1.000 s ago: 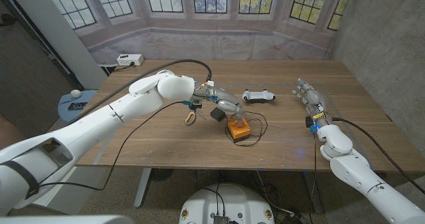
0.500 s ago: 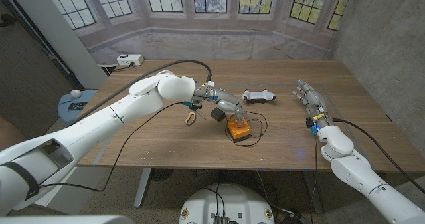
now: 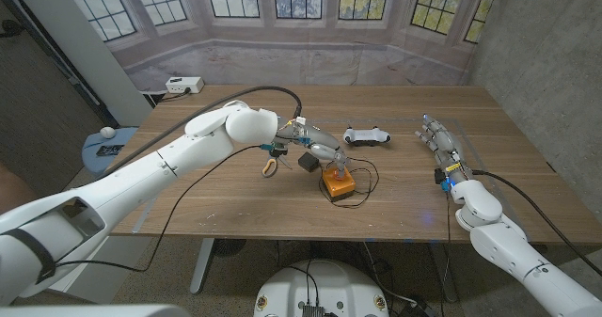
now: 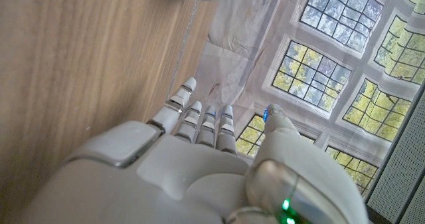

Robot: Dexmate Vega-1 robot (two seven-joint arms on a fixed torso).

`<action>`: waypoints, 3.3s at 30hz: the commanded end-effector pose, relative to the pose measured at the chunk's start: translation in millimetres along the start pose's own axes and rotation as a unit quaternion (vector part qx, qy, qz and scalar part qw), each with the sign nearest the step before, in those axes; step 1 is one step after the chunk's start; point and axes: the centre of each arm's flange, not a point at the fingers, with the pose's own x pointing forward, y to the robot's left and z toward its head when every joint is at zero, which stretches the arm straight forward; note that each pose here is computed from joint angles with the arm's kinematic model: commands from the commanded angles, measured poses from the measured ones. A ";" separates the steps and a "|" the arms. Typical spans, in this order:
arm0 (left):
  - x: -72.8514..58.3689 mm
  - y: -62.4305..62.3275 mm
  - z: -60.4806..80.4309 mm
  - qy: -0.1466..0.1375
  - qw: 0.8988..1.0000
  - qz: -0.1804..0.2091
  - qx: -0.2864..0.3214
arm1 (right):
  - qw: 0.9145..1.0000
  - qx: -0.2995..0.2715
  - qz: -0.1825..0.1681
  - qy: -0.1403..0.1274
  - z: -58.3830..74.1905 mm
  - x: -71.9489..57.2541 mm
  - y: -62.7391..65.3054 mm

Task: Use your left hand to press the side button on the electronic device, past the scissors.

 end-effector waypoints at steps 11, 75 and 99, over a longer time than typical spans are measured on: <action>9.5 -19.9 0.7 0.015 0.999 -0.034 -0.005 | 1.000 0.003 -0.009 0.006 -5.5 -13.6 -3.1; -26.0 23.7 -6.9 0.036 0.998 0.053 0.019 | 1.000 -0.013 0.003 -0.010 18.1 -3.4 6.4; -40.4 30.8 -12.8 0.042 0.995 0.084 0.017 | 1.000 -0.018 0.008 -0.010 22.6 -1.5 14.7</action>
